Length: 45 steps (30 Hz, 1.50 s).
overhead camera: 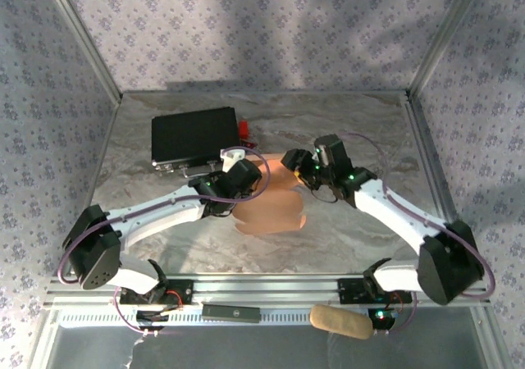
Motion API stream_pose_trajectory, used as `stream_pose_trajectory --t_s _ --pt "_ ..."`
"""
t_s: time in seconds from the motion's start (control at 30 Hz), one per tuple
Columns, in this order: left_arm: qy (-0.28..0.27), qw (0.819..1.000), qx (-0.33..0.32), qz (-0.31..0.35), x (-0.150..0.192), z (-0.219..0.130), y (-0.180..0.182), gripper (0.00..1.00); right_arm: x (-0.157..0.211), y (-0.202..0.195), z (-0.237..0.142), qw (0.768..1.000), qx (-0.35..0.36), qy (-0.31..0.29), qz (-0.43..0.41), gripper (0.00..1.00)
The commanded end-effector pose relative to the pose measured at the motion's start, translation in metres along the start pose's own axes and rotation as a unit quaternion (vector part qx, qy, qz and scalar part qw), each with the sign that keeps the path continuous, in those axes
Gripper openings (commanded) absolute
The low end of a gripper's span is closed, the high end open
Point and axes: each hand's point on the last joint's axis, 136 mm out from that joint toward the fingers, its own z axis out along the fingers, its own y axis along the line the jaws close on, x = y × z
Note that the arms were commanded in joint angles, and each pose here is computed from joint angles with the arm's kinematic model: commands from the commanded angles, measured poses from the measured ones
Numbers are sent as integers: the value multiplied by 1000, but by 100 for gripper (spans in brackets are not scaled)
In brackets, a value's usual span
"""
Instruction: Fold the paper box
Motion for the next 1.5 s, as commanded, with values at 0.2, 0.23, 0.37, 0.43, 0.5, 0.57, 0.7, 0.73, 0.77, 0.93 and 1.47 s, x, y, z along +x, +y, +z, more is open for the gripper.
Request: stream_pose_trajectory --t_s 0.2,0.23,0.37,0.43,0.5,0.57,0.7,0.73,0.77,0.93,1.47 --pt "-27 1000 10 3 -11 -9 -2 0 2 -44 -17 998 22 -50 -25 61" --pt "-27 1000 10 7 -12 -10 -3 0 -3 -45 -21 998 18 -57 -30 57" --pt "-24 998 44 21 -16 -13 -7 0 -27 -31 -45 994 -42 -64 -78 52" --pt "-22 996 80 25 -22 -16 -10 0 -34 -25 -53 989 -79 -40 -115 50" --pt "-18 991 131 26 -28 -21 -17 0 -38 -29 -55 987 -92 -13 -133 43" --pt "-16 985 172 23 -36 -26 -17 0 -40 -27 -57 981 -129 12 -148 38" --pt "1 966 259 8 -56 -34 -12 0 -41 -11 -71 961 -195 19 -196 36" --pt "9 960 280 2 -60 -35 -11 0 -42 -6 -76 957 -204 13 -205 37" --pt "14 958 288 1 -63 -35 -8 0 -43 -2 -79 954 -211 7 -214 37" --pt "41 946 321 13 -71 -37 -7 0 -40 26 -88 933 -242 -6 -264 38" --pt "56 945 322 1 -77 -27 -3 0 -24 49 -95 914 -270 22 -303 37"
